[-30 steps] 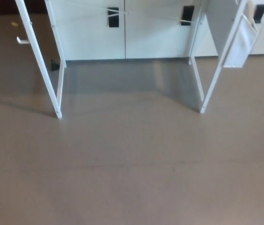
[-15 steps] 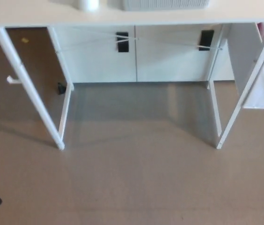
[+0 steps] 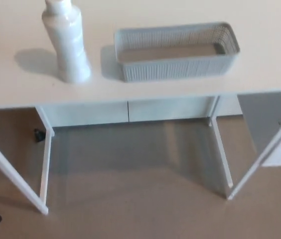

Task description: The robot walk up to a desk on which a bottle is kept on the left hand side and a container is kept on the right hand side. The robot uses its left hand to pick up the bottle and places it in the container.

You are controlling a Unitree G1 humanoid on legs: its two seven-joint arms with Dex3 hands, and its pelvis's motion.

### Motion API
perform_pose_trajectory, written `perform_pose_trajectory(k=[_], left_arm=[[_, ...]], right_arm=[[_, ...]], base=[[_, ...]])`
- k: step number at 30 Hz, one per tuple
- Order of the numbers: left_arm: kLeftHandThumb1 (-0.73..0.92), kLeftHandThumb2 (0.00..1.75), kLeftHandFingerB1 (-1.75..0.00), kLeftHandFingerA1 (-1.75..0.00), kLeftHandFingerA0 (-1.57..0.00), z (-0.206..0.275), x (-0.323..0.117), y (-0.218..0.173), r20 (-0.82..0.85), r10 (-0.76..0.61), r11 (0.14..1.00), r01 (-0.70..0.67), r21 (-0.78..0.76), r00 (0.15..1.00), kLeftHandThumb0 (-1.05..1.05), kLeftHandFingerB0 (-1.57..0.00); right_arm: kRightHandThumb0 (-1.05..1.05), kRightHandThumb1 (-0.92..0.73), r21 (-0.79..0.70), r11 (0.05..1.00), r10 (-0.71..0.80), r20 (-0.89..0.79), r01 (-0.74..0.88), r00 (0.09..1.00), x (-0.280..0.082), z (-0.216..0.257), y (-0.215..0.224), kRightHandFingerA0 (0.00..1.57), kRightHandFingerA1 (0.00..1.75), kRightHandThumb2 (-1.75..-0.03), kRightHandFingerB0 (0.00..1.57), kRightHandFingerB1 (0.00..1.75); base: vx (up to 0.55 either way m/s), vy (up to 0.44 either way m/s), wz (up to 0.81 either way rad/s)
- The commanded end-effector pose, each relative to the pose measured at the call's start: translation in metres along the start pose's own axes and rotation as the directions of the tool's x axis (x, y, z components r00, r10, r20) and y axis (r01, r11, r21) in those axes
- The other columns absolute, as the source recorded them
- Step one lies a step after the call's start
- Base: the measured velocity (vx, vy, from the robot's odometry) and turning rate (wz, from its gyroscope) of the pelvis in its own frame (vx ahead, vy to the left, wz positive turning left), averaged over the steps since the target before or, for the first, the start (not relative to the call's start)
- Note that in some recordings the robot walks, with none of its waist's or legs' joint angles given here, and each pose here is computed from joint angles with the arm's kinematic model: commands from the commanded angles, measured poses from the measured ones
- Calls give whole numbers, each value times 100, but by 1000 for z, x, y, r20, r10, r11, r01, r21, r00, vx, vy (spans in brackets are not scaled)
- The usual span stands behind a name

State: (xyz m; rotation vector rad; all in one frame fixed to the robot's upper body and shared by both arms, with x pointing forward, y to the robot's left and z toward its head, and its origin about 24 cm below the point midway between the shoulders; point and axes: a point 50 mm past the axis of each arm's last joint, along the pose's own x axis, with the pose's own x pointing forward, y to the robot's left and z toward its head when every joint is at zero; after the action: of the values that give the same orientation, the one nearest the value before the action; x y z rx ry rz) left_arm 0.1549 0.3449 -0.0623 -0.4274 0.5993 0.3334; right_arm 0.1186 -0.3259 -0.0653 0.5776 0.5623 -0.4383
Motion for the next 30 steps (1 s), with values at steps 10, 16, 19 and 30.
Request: perform_pose_trajectory(k=[10,16,19,30], left_arm=[[52,98,-51,-62,-36,-45,-42,41,-282,57,995,-34,89,958,-16,-15],[70,60,-54,-57,-37,-56,-79,73,-436,56,998,-61,2,898,-24,-39],[70,60,-66,-59,-36,-60,-97,87,-481,54,997,-76,-26,875,-24,-54],[70,60,-63,-63,-50,-74,-141,123,-567,182,980,-98,175,803,-28,-55]], right_arm=[[-14,-34,-58,985,-170,-107,165,980,-61,-51,-64,49,69,-83,18,52],[-12,-33,-54,976,-215,-140,210,967,-77,-63,-84,49,69,-82,20,53],[-12,-31,-51,976,-217,-141,212,966,-80,-65,-86,48,69,-82,22,54],[-11,-33,-33,978,-207,-146,204,967,-84,-70,-90,48,69,-83,19,54]], base=[[394,-16,25],[287,42,-9],[-6,168,17],[83,98,-2]])
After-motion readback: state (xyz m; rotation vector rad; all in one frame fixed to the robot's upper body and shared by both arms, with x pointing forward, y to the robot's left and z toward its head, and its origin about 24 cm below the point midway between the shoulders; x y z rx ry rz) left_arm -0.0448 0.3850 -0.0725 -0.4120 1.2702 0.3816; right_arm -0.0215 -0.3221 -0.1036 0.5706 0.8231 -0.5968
